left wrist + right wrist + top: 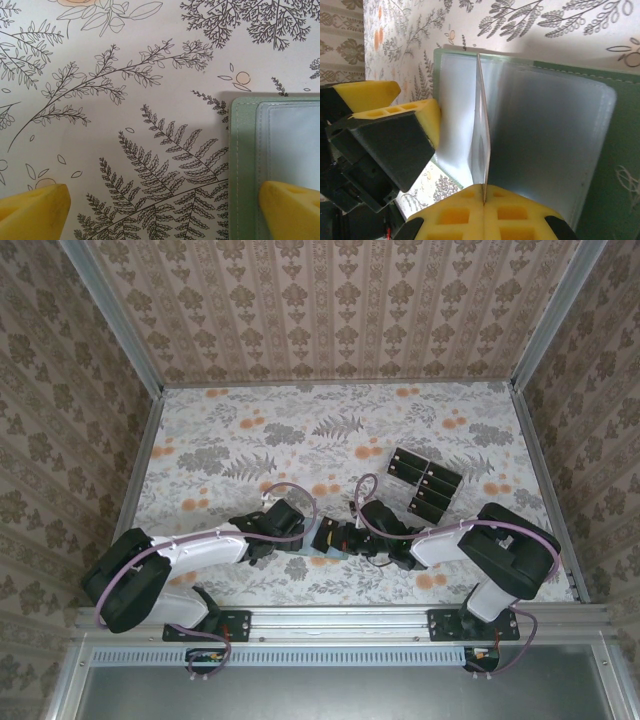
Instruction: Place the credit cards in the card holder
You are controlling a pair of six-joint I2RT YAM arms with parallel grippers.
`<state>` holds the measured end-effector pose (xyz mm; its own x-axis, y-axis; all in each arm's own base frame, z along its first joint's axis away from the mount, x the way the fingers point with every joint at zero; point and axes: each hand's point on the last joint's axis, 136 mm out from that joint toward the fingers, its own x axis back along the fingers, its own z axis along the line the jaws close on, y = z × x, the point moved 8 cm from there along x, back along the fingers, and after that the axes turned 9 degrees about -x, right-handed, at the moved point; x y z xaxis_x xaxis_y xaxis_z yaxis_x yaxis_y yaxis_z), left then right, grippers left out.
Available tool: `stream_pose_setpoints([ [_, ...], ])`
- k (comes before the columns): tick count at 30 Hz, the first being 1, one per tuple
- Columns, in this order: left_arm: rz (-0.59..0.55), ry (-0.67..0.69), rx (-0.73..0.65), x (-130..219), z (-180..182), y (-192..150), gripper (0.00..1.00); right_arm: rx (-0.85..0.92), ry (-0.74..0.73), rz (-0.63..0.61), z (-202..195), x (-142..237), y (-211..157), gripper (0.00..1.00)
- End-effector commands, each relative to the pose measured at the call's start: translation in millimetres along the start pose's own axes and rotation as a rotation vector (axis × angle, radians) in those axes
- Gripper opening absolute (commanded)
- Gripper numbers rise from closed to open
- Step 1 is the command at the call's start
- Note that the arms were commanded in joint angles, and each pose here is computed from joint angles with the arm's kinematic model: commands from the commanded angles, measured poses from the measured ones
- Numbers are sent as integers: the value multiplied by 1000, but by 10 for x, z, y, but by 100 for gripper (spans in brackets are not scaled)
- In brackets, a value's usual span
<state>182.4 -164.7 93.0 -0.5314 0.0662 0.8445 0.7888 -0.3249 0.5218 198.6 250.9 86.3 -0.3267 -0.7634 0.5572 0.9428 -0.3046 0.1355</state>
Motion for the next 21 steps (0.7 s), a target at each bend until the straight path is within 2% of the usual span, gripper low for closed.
stream_pose_setpoints([
  [1,18,20,7,-17,18,-76,100,-3,8,44,0,-48,-62,0],
  [21,20,22,6,-17,22,-93,100,-51,18,114,-113,-75,-163,0],
])
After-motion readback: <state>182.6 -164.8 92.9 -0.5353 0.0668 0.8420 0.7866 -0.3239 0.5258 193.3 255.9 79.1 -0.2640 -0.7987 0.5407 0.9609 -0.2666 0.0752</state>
